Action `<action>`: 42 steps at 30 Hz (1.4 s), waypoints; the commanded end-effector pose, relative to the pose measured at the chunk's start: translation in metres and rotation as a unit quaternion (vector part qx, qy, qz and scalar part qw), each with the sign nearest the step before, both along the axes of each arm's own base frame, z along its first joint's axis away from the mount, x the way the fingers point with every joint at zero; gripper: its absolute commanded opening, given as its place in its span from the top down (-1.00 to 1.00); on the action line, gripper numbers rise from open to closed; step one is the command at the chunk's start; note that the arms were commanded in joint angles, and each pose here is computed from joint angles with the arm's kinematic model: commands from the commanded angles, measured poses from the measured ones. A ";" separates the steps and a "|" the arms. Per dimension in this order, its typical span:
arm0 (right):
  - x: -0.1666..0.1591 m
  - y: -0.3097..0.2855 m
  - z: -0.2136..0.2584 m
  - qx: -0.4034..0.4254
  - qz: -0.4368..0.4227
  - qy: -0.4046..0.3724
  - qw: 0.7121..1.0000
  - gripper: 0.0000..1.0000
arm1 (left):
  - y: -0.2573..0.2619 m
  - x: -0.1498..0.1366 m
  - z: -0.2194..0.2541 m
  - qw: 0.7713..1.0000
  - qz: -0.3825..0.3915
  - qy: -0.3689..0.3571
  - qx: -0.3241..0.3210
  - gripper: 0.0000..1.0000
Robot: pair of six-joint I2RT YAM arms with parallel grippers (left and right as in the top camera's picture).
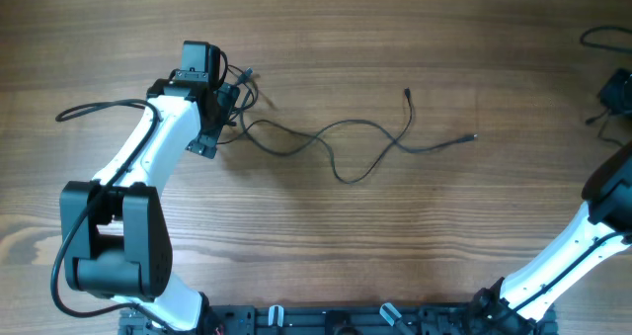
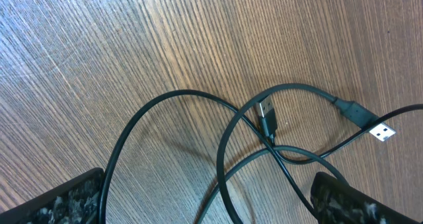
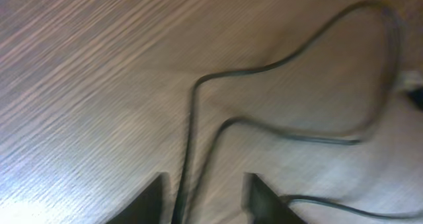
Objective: Untangle cables
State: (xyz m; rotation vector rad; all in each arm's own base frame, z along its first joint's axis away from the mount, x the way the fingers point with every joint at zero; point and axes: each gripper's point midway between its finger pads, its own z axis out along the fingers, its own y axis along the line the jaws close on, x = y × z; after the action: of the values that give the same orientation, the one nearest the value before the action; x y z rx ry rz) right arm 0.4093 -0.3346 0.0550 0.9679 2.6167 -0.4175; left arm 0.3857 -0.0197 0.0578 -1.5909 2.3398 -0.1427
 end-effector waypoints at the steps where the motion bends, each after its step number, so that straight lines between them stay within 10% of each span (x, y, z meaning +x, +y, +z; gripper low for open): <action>1: -0.019 -0.035 0.070 -0.124 -0.057 0.011 0.991 -0.99 | -0.001 0.000 0.003 1.000 -0.003 -0.003 0.001 -1.00; 10: -0.035 0.020 0.175 -0.063 -0.063 -0.115 0.989 -0.99 | -0.001 0.000 0.003 1.000 -0.003 -0.003 0.001 -1.00; 18: -0.120 0.162 0.271 0.088 0.017 -0.207 0.974 -0.99 | -0.001 0.000 0.003 1.000 -0.003 -0.003 0.001 -1.00; 30: -0.253 0.306 0.243 0.168 0.078 -0.269 0.945 -1.00 | -0.001 0.000 0.003 1.000 -0.003 -0.004 0.001 -1.00; 42: -0.244 0.303 0.195 0.243 -0.040 -0.281 0.928 -0.99 | -0.001 0.000 0.003 1.000 -0.003 -0.003 0.001 -1.00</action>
State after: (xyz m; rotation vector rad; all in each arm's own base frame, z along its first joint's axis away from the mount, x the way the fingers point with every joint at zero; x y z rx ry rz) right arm 0.1608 -0.0323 0.2592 1.0305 2.2096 0.3992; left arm 0.3856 -0.0196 0.0577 -1.5909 2.3398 -0.1427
